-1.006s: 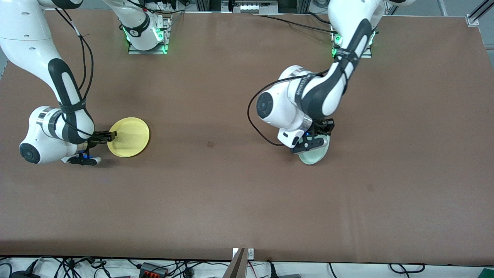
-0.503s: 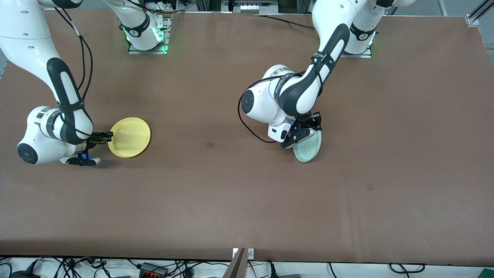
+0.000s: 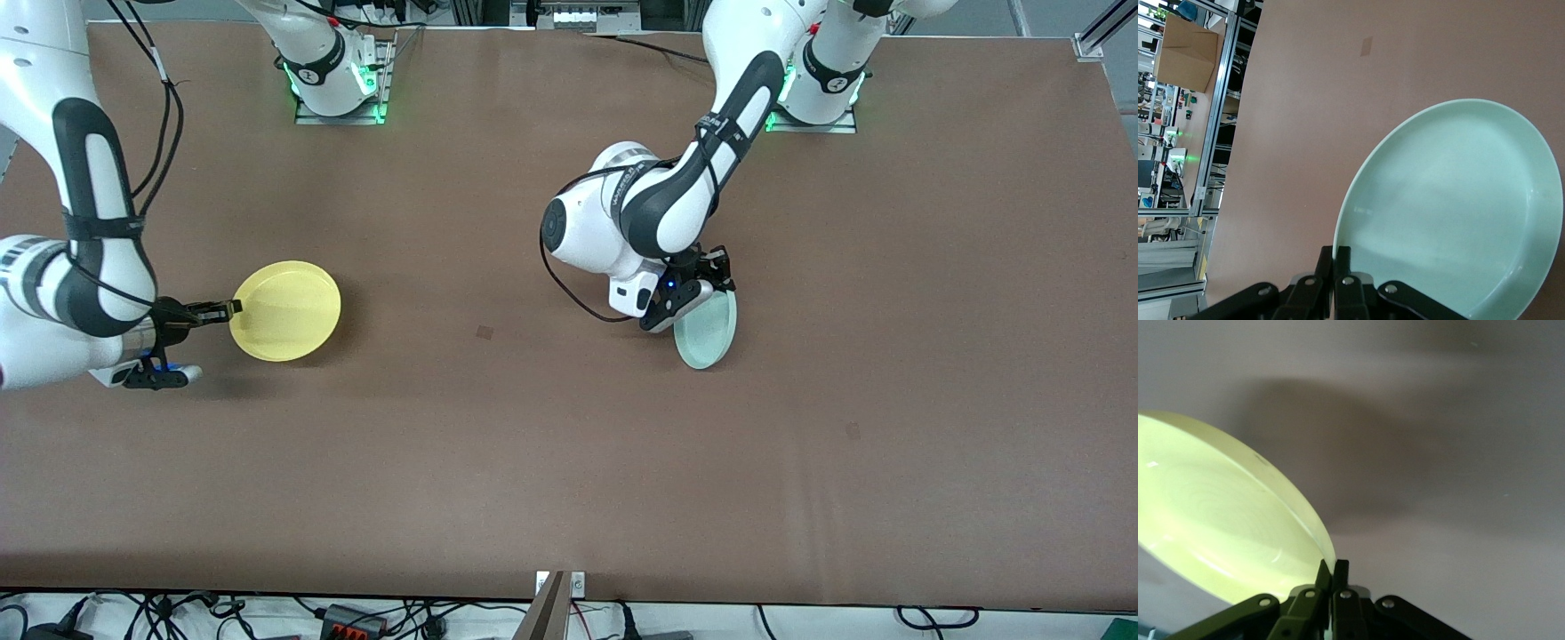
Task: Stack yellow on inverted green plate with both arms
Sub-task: 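Lift and flip the green plate upside down, lowering it mid-table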
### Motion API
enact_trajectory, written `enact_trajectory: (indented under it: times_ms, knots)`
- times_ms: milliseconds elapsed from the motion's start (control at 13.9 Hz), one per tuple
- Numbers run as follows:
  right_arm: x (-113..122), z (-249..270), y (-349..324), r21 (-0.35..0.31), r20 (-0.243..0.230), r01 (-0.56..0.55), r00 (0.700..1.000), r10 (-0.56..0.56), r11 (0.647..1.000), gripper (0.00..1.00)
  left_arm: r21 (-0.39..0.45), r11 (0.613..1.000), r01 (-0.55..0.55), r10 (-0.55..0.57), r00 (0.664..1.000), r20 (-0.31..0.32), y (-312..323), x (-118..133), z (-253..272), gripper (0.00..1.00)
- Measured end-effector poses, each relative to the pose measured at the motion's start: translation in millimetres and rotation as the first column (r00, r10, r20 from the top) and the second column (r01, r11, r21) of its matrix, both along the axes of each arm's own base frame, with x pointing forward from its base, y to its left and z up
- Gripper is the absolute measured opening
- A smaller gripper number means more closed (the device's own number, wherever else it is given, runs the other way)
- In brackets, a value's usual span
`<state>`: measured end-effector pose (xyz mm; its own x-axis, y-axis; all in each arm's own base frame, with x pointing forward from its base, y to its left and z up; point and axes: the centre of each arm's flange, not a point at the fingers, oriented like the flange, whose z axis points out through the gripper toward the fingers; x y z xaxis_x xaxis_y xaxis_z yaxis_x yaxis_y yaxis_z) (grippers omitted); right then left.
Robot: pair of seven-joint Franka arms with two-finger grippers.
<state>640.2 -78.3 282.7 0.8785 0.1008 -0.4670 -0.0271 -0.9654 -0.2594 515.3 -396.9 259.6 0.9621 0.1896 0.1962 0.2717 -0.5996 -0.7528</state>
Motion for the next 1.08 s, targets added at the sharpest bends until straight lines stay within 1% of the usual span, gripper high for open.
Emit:
enact_trajectory:
  times_ms: [72, 216, 359, 503, 575, 647, 719, 790, 862, 934, 1078]
  knots:
    - [2.0, 3.9, 6.8, 0.017, 0.004, 0.000, 1.000, 0.000, 1.000, 0.03, -0.014, 1.000, 0.013, -0.013, 1.000, 0.006, -4.5, -0.7, 0.6, 0.11]
    - [3.8, 1.5, 22.7, 0.045, 0.003, -0.004, 1.000, 0.004, 0.999, 0.03, -0.051, 0.998, 0.043, -0.042, 0.999, 0.021, -15.3, -2.2, 2.2, 0.29]
    - [5.1, -1.9, 40.7, 0.055, 0.000, -0.024, 1.000, 0.024, 0.998, 0.03, -0.097, 0.992, 0.076, -0.072, 0.996, 0.043, -26.2, -2.0, 4.0, 0.48]
    - [5.9, -4.1, 61.7, 0.056, -0.004, -0.055, 0.998, 0.056, 0.997, 0.03, -0.164, 0.980, 0.111, -0.101, 0.993, 0.066, -40.6, -3.5, 8.6, 0.69]
    - [6.1, -4.2, 71.1, 0.056, -0.004, -0.066, 0.998, 0.067, 0.996, 0.03, -0.191, 0.973, 0.128, -0.115, 0.990, 0.078, -47.2, -4.3, 12.2, 0.70]
    - [6.4, -4.0, 79.4, 0.056, -0.004, -0.074, 0.997, 0.074, 0.996, 0.03, -0.223, 0.964, 0.145, -0.128, 0.988, 0.090, -54.4, -5.1, 16.7, 0.70]
    - [6.9, -4.1, 85.9, 0.056, -0.001, -0.079, 0.997, 0.079, 0.995, 0.03, -0.269, 0.950, 0.156, -0.133, 0.986, 0.102, -62.7, -6.2, 21.9, 0.70]
    - [7.6, -4.3, 89.3, 0.055, 0.003, -0.083, 0.997, 0.082, 0.995, 0.03, -0.344, 0.926, 0.153, -0.125, 0.987, 0.103, -72.3, -7.5, 19.6, 0.69]
    - [8.0, -4.8, 89.5, 0.054, 0.006, -0.083, 0.997, 0.082, 0.995, 0.03, -0.402, 0.906, 0.136, -0.109, 0.990, 0.089, -78.2, -8.5, 8.9, 0.69]
    - [8.1, -5.6, 87.8, 0.053, 0.006, -0.080, 0.997, 0.080, 0.995, 0.03, -0.434, 0.894, 0.113, -0.091, 0.993, 0.069, -80.2, -8.7, -3.2, 0.69]
    - [8.1, -6.4, 85.0, 0.051, 0.005, -0.076, 0.997, 0.076, 0.996, 0.03, -0.489, 0.868, 0.089, -0.066, 0.996, 0.065, -84.4, -6.5, -8.1, 0.69]
